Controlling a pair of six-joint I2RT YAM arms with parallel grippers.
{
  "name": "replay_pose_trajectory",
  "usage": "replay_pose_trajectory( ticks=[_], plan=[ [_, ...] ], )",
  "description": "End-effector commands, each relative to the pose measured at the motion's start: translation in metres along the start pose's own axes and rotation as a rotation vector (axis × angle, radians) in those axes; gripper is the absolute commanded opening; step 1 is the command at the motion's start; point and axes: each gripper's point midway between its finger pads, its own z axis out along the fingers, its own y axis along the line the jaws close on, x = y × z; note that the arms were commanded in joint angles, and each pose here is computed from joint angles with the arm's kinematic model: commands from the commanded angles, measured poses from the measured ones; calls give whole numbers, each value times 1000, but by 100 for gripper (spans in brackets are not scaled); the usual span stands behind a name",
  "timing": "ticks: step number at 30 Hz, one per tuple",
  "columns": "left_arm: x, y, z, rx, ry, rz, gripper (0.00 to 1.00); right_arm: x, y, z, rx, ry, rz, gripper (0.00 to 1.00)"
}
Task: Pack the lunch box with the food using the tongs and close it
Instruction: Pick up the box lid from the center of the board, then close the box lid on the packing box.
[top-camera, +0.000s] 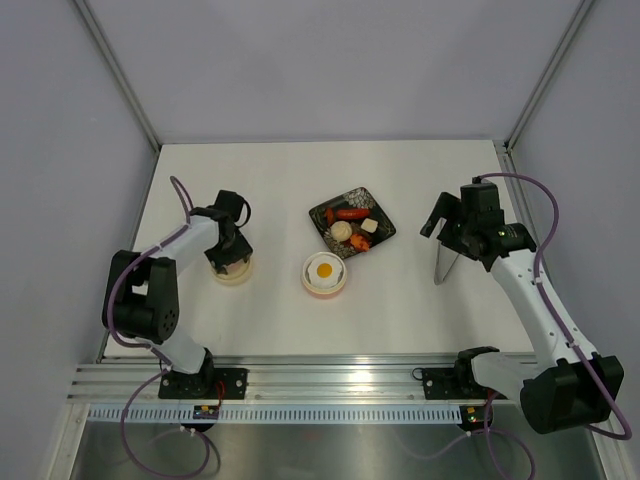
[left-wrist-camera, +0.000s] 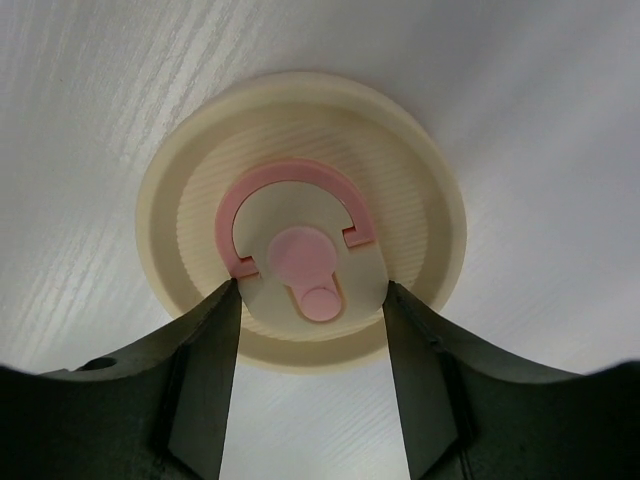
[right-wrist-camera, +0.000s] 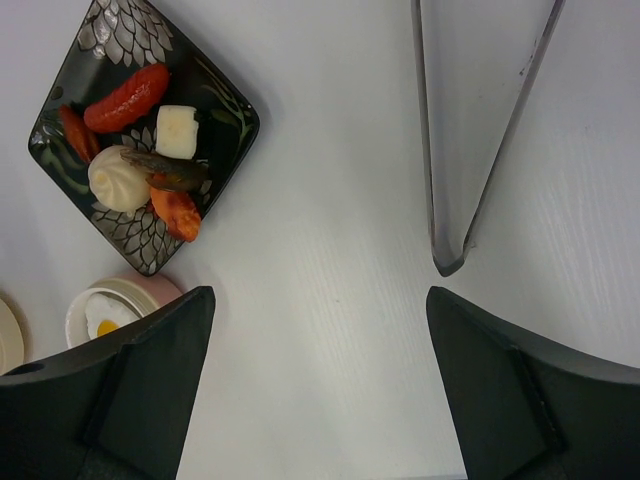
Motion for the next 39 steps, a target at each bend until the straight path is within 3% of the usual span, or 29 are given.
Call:
replay_pose_trajectory(
  ticks=[1,4,13,25,39],
  plan=[
    [-5,1,-20,68,-29,106,0,1,6,-7,-31,-8,8,94],
    [2,-10,-34,157,-20,175,0,1,6,-8,-32,-9,9,94],
    [6,-17,-78,204,-108,377,0,1,4,-14,-30,-16,13,94],
    [48,-90,-153,393,-156,675,0,2,-3,-19,-1,-28,31,95],
    [117,-136,-156,455,-89,892,0,3,-6,-19,10,-31,35,95]
  ],
)
